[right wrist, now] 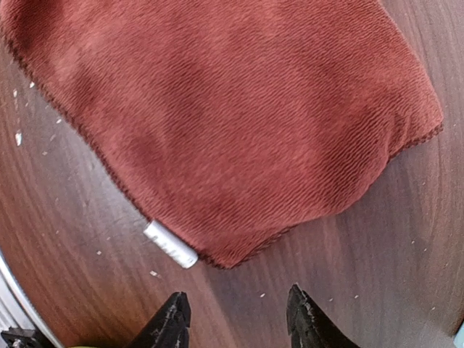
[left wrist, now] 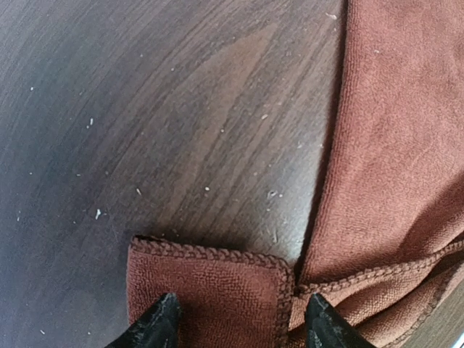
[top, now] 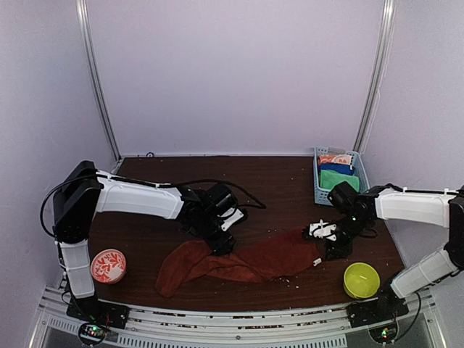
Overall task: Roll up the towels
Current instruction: Adjust the towel at the center of the board.
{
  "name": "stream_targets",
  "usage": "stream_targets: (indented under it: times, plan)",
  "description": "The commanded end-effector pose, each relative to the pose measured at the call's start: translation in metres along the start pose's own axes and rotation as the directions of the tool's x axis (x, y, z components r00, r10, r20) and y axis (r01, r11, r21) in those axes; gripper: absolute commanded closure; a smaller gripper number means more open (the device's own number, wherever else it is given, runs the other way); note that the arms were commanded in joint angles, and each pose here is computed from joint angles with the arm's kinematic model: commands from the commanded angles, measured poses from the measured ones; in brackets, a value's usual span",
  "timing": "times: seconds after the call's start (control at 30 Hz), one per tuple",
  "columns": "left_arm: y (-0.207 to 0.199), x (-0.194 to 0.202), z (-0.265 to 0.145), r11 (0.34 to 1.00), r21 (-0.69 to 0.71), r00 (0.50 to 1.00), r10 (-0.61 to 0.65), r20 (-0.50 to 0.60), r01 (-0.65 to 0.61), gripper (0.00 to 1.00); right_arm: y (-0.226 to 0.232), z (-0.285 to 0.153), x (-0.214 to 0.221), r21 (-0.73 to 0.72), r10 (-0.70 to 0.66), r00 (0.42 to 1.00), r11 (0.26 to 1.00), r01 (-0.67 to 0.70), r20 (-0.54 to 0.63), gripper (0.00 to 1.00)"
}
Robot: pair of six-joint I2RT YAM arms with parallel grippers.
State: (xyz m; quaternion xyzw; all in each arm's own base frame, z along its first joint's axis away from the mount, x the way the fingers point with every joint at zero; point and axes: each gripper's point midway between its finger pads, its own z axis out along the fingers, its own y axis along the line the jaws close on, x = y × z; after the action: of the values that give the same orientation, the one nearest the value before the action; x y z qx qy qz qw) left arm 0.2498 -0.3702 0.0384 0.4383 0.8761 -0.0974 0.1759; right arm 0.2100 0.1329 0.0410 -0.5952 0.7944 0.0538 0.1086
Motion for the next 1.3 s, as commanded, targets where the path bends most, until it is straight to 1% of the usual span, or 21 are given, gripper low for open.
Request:
stream_targets:
  times: [0.0,0.1,0.2,0.3,0.47,0.63,0.73,0.9,0.93,1.0,1.03,1.07,1.1,1.17,1.23,1.27]
  plan:
    - [0.009,-0.022,-0.003,0.998,-0.039,0.997,-0.040,0.066,0.043,0.40,-0.015,0.006,-0.009,0.056,-0.035,0.999,0.998,0.034,0.018,0.53]
    - [0.015,-0.021,-0.002,0.997,-0.056,0.997,-0.051,0.058,0.054,0.40,-0.017,0.015,-0.010,0.047,-0.035,0.999,0.998,0.034,0.010,0.52]
    - [0.018,-0.022,-0.003,0.996,-0.068,0.997,-0.053,0.056,0.057,0.41,-0.007,0.026,-0.003,-0.009,-0.055,0.998,0.998,0.055,-0.035,0.52]
    - [0.021,-0.024,-0.009,0.995,-0.067,0.996,-0.066,0.067,0.070,0.41,0.000,0.029,0.001,-0.046,-0.070,0.996,0.997,0.067,-0.056,0.52]
    - [0.029,-0.024,-0.017,0.993,-0.078,0.993,-0.082,0.082,0.089,0.41,-0.002,0.015,0.001,-0.024,-0.060,0.996,0.998,0.059,-0.066,0.52]
    - [0.031,-0.017,-0.013,0.993,-0.078,0.994,-0.088,0.072,0.093,0.41,-0.002,0.000,-0.009,-0.006,-0.055,0.998,0.998,0.055,-0.016,0.50]
    - [0.031,-0.015,-0.009,0.992,-0.076,0.994,-0.092,0.063,0.097,0.41,0.002,0.009,-0.011,-0.029,-0.042,0.999,0.999,0.042,-0.014,0.50]
    - [0.033,-0.017,-0.010,0.990,-0.086,0.992,-0.105,0.065,0.110,0.41,0.004,0.030,-0.002,-0.045,-0.035,0.998,0.998,0.033,-0.059,0.54]
    - [0.033,-0.017,-0.010,0.990,-0.087,0.992,-0.105,0.066,0.111,0.41,0.003,0.034,0.001,-0.037,-0.033,0.997,0.999,0.030,-0.073,0.55]
    - [0.033,-0.018,-0.010,0.990,-0.087,0.992,-0.105,0.067,0.111,0.40,-0.002,0.038,0.004,-0.013,-0.022,0.996,1.000,0.021,-0.091,0.64]
    - [0.033,-0.017,-0.009,0.990,-0.087,0.992,-0.105,0.064,0.110,0.40,-0.005,0.039,0.003,-0.001,-0.011,0.995,1.000,0.011,-0.094,0.74]
    - [0.033,-0.018,-0.008,0.990,-0.088,0.993,-0.104,0.064,0.109,0.40,-0.008,0.038,0.001,0.012,-0.001,0.996,1.000,0.002,-0.092,0.82]
    - [0.034,-0.018,-0.007,0.990,-0.091,0.993,-0.101,0.063,0.106,0.41,-0.012,0.035,-0.002,0.022,0.001,0.996,1.000,0.001,-0.084,0.88]
    - [0.035,-0.022,-0.006,0.990,-0.096,0.993,-0.097,0.068,0.104,0.43,-0.018,0.027,-0.011,0.046,0.031,0.998,0.999,-0.029,-0.053,0.94]
    - [0.036,-0.029,-0.007,0.990,-0.096,0.992,-0.096,0.080,0.104,0.50,-0.022,0.017,-0.020,0.061,0.043,0.999,0.997,-0.042,-0.021,0.96]
    - [0.036,-0.033,-0.009,0.990,-0.095,0.991,-0.095,0.090,0.103,0.55,-0.025,0.010,-0.024,0.073,0.049,0.999,0.996,-0.048,-0.006,0.97]
